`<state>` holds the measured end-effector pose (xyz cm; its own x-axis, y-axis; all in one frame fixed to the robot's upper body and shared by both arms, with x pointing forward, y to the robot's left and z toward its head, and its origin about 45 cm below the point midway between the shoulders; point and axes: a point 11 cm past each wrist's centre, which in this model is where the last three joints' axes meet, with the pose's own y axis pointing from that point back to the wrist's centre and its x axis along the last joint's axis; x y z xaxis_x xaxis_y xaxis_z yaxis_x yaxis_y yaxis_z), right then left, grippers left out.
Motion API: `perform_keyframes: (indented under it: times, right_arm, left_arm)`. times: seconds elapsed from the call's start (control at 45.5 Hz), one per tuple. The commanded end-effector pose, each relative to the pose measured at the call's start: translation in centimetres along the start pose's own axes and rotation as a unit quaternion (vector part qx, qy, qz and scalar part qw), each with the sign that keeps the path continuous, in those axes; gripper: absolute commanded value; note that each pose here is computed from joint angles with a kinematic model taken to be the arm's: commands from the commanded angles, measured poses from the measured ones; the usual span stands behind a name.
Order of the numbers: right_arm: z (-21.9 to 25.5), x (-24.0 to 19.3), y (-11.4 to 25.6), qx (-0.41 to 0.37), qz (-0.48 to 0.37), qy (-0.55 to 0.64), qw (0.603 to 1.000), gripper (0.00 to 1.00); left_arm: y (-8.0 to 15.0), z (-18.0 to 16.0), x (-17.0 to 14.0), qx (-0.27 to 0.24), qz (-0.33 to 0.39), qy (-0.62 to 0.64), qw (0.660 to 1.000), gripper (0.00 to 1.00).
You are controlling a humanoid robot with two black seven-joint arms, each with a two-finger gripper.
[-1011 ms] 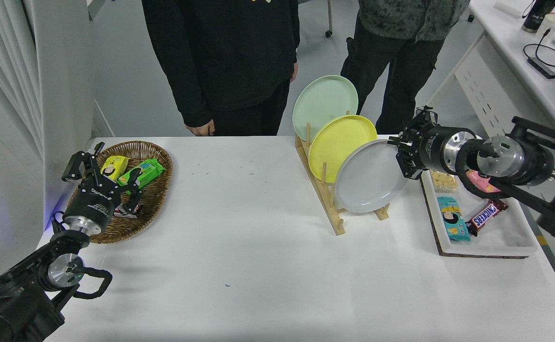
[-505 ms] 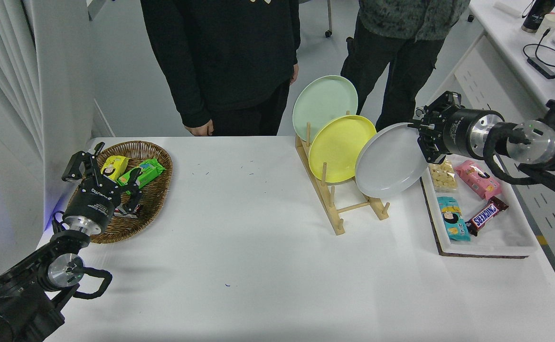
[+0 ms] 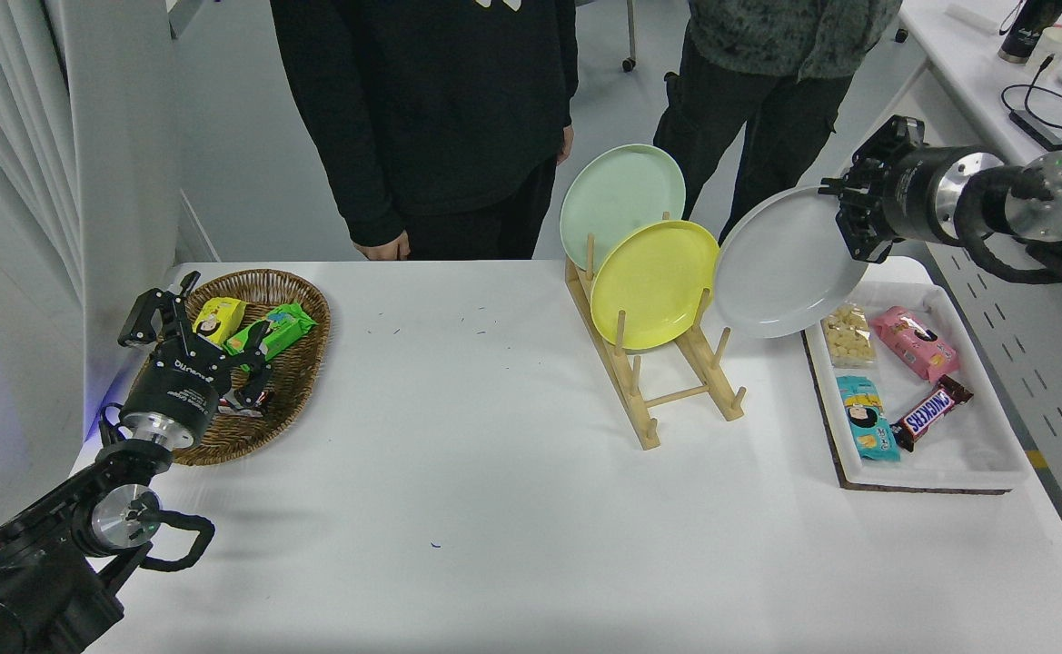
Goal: Place the plate on the table
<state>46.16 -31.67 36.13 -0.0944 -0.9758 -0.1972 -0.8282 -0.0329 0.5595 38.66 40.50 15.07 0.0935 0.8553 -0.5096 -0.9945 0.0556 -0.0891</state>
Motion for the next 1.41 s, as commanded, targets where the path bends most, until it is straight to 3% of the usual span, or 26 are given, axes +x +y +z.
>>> perform_keyframes:
  times: [0.0,0.505,0.769,1.077,1.385]
  right_arm:
    - [-1.4,0.5,-0.3,0.004,0.009,-0.027,1.0,0.0]
    - [-1.0,2.2,0.1,0.007,-0.042,-0.045,0.998,0.0]
    - [2.6,-1.8,-0.7,-0.04,-0.075,-0.039,0.996,0.0]
    - [6.5,-3.7,-1.5,-0.108,-0.064,-0.145,0.982,0.0]
    - [9.5,-2.3,-2.3,-0.141,-0.015,-0.27,0.952,0.0]
  left_arm:
    - [0.0,0.0,0.0,0.0,0.0,0.0,1.0,0.98]
    - [0.0,-0.1,0.0,0.002,-0.001,-0.001,1.0,0.98]
    - [-0.1,0.0,-0.1,0.0,-0.002,-0.001,1.0,0.98]
    - [0.0,-0.1,0.0,0.001,0.0,0.0,1.0,0.98]
    - [-0.1,0.0,-0.1,0.0,-0.001,0.0,1.0,0.98]
